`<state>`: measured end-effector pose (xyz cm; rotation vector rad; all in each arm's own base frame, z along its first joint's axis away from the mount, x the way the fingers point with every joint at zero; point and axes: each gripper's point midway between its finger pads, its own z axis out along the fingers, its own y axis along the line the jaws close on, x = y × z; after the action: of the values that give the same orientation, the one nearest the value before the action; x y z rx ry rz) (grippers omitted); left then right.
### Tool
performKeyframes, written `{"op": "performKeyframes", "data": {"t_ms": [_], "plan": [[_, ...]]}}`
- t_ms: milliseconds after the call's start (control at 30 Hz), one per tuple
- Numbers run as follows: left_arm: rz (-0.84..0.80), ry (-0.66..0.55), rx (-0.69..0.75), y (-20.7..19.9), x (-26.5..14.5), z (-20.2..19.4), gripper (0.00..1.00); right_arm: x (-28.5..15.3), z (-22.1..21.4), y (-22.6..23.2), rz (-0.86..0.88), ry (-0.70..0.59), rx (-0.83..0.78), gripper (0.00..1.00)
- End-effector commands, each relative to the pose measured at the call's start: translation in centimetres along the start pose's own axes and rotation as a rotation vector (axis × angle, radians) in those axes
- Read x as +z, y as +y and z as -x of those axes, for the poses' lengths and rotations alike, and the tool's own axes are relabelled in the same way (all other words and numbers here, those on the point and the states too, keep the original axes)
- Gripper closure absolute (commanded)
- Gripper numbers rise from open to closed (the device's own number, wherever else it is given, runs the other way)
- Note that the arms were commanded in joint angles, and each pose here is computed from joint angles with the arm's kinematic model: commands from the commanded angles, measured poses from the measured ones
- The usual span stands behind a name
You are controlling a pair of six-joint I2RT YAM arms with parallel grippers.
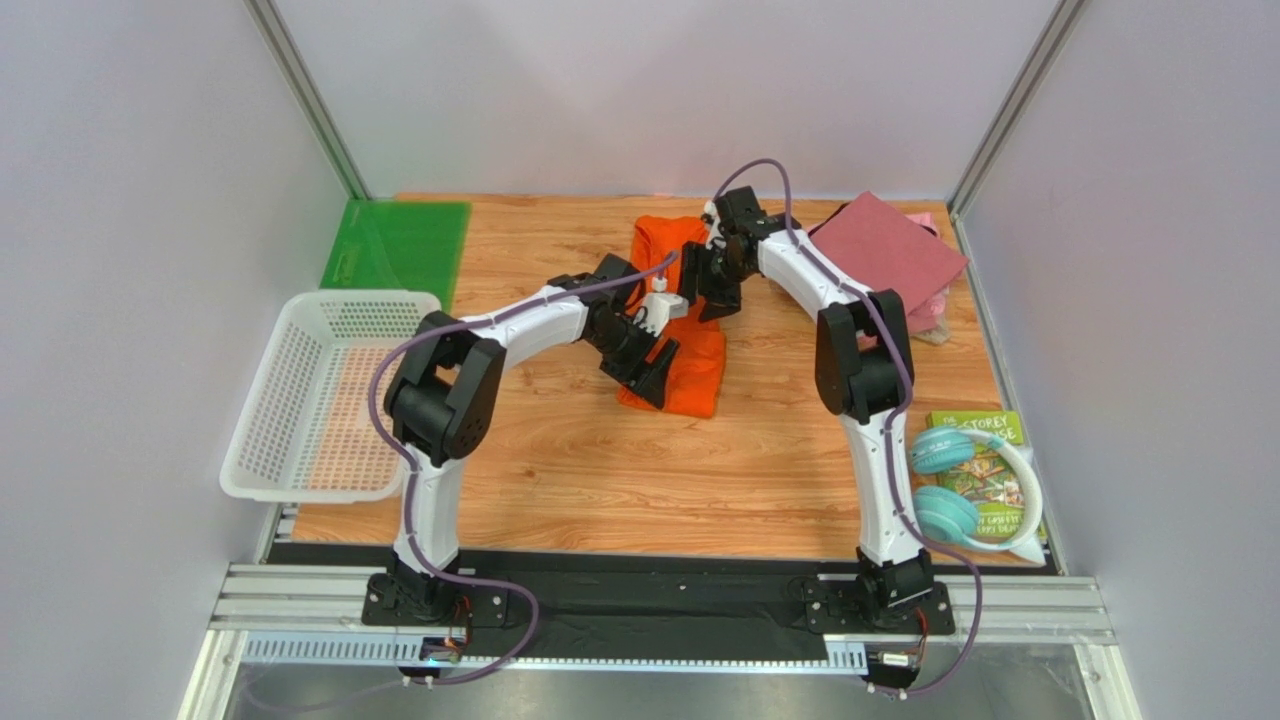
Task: Fold and stack the t-shirts
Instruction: Fold the tshirt
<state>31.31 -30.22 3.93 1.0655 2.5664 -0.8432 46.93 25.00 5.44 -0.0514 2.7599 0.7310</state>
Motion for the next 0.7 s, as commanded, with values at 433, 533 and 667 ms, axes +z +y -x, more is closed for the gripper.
{"op": "performKeyframes", "data": {"t_ms": [433, 533, 667], "plan": [[-0.134, 0.149, 0.042, -2.5, -4.9, -7.4, 0.27, -4.4, 0.7, 0.9, 0.079, -0.084, -0.041, 0.5], [-0.122, 0.13, 0.05, -2.5, -5.1, -7.1, 0.27, -4.8, -1.6, 3.1, 0.183, -0.02, -0.096, 0.5], [-0.099, 0.113, 0.059, -2.3, -5.2, -7.2, 0.27, -5.3, -3.5, 5.6, 0.288, 0.048, -0.148, 0.49]]}}
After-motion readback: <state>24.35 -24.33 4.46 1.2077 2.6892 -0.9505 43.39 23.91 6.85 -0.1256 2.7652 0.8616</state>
